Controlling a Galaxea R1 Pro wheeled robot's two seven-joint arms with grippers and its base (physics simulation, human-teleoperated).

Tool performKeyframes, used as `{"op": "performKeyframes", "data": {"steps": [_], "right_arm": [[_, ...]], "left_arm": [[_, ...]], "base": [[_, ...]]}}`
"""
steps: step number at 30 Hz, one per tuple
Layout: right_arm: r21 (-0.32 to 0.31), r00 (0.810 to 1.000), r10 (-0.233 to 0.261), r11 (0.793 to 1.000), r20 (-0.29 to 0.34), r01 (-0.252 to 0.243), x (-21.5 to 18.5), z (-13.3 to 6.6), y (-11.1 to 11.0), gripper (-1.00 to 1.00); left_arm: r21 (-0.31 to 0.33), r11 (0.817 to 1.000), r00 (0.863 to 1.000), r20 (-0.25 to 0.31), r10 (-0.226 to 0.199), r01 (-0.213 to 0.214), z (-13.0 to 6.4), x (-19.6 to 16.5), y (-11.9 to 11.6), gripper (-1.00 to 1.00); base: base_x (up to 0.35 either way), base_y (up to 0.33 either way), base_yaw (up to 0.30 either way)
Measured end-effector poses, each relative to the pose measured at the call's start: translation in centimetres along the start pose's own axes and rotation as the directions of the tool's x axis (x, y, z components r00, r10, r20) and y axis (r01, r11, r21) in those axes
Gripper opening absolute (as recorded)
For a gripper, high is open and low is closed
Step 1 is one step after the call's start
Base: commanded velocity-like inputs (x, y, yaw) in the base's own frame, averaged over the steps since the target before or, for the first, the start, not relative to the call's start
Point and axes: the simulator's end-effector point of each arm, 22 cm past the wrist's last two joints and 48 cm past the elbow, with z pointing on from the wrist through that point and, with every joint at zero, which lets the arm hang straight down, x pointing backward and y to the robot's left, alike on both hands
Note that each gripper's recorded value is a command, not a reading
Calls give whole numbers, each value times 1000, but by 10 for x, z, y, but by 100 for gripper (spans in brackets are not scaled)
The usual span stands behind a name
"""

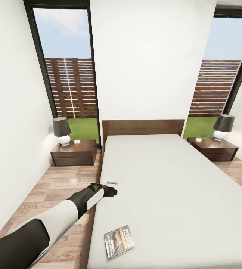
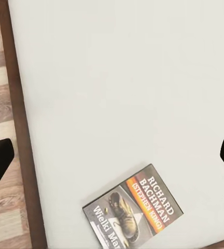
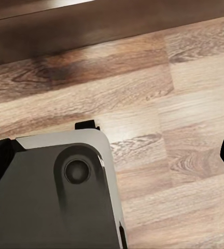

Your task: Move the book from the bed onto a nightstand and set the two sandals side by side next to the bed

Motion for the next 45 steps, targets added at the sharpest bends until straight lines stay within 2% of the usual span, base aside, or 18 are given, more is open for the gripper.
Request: {"op": "performKeyframes", "data": {"steps": [12,45], "right_arm": [[-1,1000,-2,1000,-2,2,2,0,1,100],[-3,1000,-3,1000,-2,3,2,-1,1,100]], "left_arm": [[-18,1000,1000,10,1,-1,-1,-3,3,100],[-18,1000,1000,17,2,-2,-1,-5,4,100]], "base": [[0,0,0],[-11,-42,0]]}}
